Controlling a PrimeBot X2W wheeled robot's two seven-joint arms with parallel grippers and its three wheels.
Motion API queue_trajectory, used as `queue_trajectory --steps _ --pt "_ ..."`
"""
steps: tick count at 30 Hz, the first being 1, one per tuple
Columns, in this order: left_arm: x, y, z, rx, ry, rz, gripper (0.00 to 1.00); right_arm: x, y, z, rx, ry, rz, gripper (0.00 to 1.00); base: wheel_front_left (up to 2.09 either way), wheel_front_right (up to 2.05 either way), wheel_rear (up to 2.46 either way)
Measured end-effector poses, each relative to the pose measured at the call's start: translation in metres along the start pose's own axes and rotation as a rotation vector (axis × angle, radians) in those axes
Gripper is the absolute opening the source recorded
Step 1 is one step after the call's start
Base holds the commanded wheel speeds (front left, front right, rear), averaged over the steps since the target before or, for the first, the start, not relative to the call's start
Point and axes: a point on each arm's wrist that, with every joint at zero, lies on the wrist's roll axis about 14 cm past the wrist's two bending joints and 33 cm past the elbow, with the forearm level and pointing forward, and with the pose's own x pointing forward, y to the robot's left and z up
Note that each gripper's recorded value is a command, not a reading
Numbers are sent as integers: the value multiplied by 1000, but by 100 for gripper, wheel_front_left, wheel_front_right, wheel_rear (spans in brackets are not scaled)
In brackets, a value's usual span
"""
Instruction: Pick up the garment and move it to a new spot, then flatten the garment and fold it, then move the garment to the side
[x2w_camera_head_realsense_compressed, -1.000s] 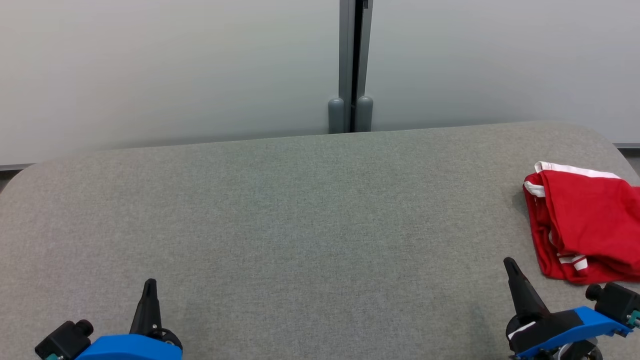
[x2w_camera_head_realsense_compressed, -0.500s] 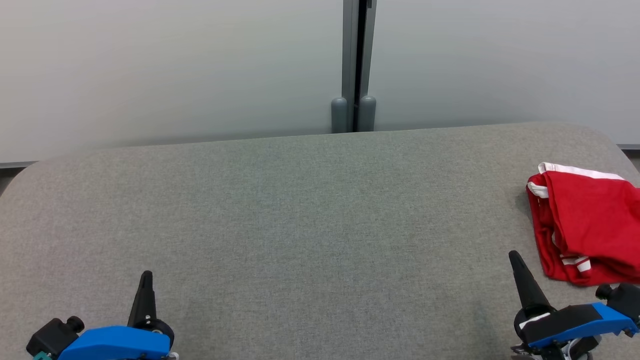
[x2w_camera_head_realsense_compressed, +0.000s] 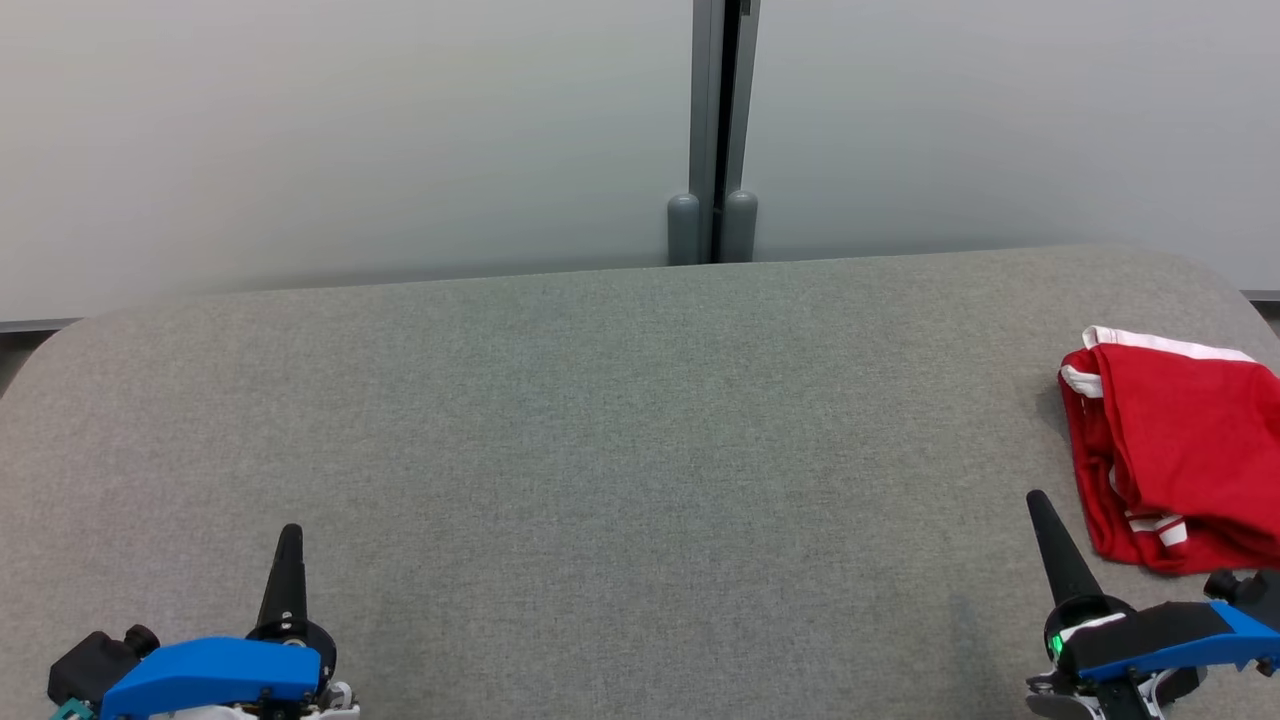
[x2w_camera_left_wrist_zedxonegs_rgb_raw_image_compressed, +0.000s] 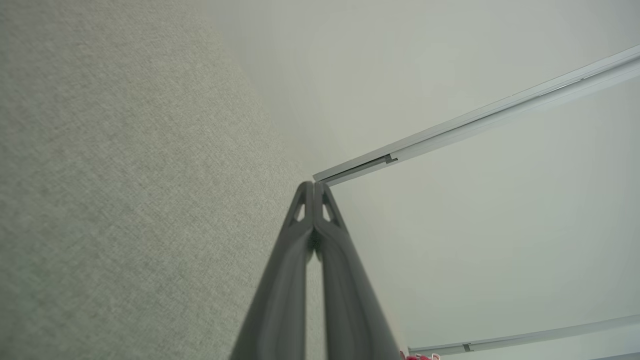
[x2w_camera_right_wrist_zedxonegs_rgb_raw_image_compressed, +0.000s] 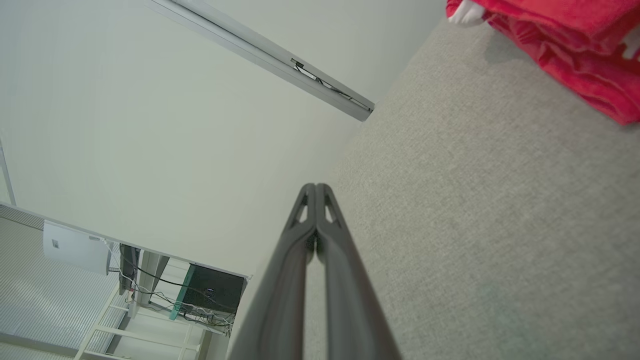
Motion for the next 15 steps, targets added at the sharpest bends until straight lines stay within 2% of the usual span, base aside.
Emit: queue_trajectory --steps 15 --pt "3 -7 8 -135 -15 -27 0 5 6 3 145 -11 21 0 0 0 0"
